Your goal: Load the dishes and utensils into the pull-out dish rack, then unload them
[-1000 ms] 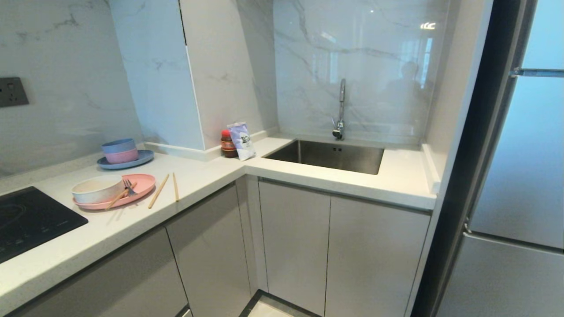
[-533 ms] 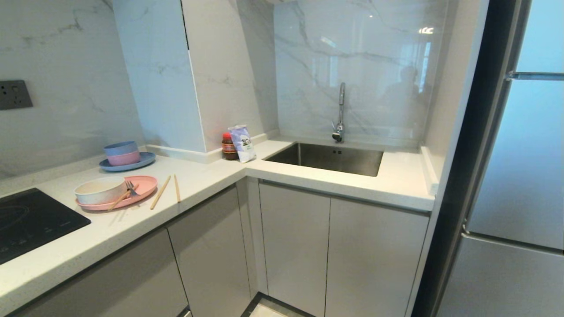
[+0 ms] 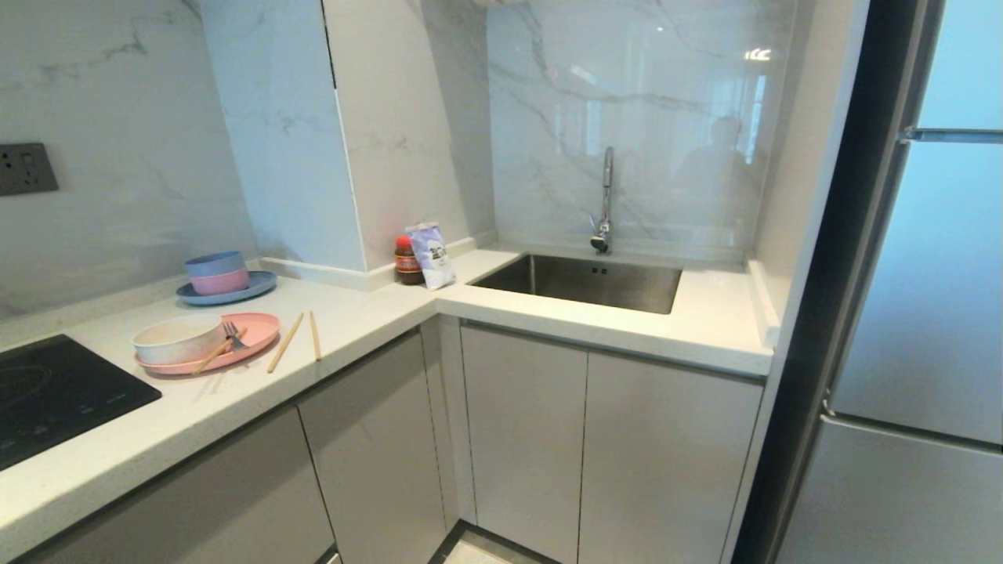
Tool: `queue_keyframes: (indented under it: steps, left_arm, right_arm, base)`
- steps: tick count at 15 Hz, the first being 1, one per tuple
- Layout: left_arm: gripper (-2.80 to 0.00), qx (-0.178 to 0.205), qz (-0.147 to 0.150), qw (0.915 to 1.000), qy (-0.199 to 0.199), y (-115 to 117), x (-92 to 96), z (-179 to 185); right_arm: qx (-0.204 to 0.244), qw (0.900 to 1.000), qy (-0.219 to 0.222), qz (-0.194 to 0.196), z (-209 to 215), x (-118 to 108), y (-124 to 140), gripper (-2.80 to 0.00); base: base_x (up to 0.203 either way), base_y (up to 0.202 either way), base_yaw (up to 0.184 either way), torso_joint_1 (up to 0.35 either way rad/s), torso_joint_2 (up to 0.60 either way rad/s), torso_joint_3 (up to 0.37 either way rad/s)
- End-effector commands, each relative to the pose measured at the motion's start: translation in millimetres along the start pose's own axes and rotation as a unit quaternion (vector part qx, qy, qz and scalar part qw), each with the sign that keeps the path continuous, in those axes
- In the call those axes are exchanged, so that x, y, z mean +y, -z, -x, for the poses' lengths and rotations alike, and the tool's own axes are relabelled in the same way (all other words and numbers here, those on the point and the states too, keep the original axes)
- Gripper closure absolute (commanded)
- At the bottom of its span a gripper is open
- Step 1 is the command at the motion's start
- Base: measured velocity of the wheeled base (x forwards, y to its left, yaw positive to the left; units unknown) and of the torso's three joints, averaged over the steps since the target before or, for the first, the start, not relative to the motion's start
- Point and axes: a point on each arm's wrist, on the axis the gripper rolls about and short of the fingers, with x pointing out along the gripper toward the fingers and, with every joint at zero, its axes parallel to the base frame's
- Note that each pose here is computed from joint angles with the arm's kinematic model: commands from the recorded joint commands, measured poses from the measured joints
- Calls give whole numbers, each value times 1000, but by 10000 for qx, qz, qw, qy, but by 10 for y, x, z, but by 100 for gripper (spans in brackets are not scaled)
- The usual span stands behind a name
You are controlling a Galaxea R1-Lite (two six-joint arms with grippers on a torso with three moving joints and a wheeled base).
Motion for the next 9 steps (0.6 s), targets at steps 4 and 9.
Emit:
queue_keyframes:
  steps: [4,9]
  left_arm:
    - [0,122,3,9999,-12,68,4,-15]
    - [0,121,3,9999,-12,68,4,-15]
  right_arm:
    - [-5,10000,-1,-20,1,0,4,0]
    - [-5,10000,-1,-5,1,0,4,0]
  base:
    - [0,0,0,0,0,0]
    - [0,0,0,0,0,0]
